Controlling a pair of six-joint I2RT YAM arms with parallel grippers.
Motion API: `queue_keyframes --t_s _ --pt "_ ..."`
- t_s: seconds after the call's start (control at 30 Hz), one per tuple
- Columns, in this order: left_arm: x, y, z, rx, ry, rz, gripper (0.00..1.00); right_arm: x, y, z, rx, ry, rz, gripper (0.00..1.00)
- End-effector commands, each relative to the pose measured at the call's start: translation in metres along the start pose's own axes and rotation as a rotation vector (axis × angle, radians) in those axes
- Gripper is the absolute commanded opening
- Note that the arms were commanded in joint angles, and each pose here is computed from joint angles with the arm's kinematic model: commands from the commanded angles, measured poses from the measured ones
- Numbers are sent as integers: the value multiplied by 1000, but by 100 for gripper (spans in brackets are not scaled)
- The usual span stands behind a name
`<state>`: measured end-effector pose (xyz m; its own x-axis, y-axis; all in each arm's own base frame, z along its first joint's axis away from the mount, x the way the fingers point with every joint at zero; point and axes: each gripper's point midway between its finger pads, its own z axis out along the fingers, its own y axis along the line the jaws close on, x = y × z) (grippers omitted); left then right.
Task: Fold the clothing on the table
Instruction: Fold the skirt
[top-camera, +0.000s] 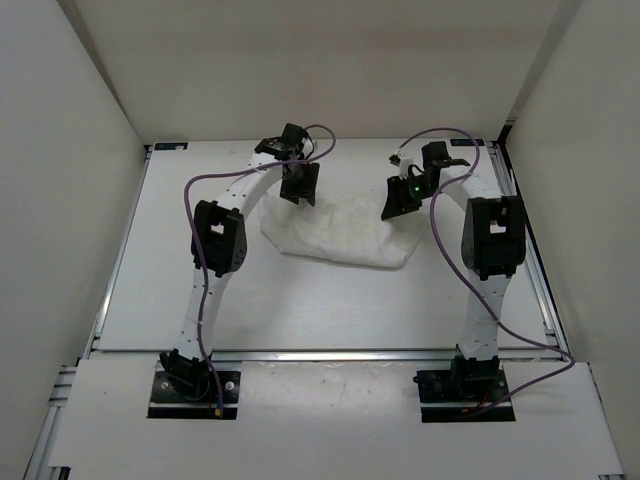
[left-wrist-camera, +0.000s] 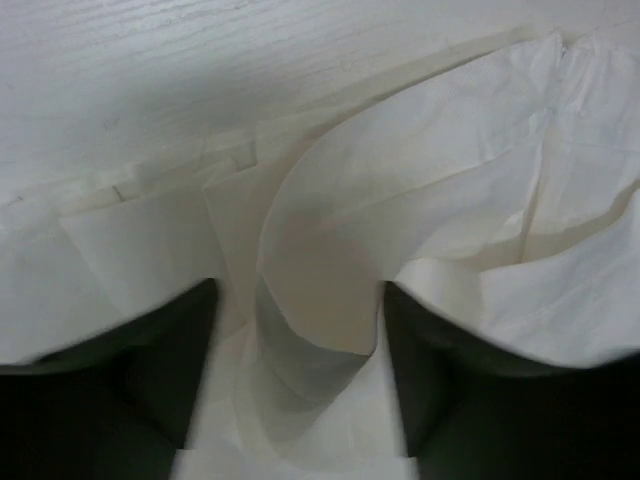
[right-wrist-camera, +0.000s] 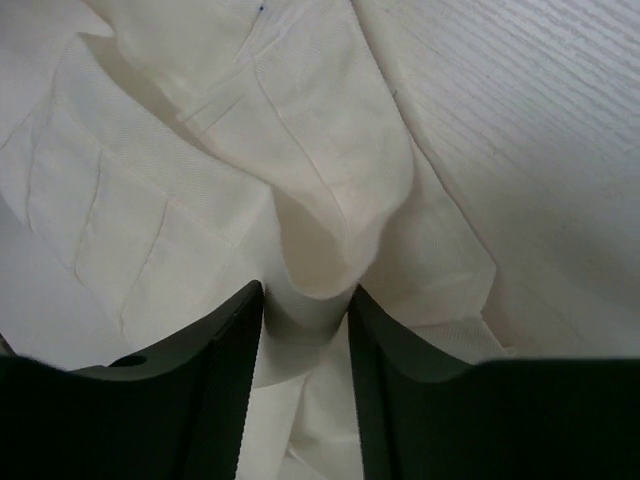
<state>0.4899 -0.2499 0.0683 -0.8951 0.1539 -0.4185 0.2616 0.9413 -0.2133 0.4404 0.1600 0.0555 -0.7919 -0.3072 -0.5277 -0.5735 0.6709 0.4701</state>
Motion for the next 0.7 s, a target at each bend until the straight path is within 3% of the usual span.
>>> queue_keyframes --t_s 0.0,0.03,0.1,0.13,0.43,0.53,0.67 --pt "-7 2 -7 -3 -13 15 54 -9 -8 -7 35 -11 3 43" --pt "-9 5 -6 -6 -9 3 23 -11 -9 -10 44 -21 -7 31" --pt "-6 14 -7 -31 14 -42 0 -5 -18 -11 93 -6 6 12" --pt "-9 19 -10 -36 6 -50 0 -6 -24 -17 119 -10 12 0" --pt "-9 66 -31 -198 -22 -117 0 -4 -31 -59 124 -100 74 0" --pt "-3 83 -41 -253 -51 -158 0 14 -35 -58 153 -60 96 0" --pt "14 94 -51 -266 -64 -197 0 17 -41 -77 149 -109 139 1"
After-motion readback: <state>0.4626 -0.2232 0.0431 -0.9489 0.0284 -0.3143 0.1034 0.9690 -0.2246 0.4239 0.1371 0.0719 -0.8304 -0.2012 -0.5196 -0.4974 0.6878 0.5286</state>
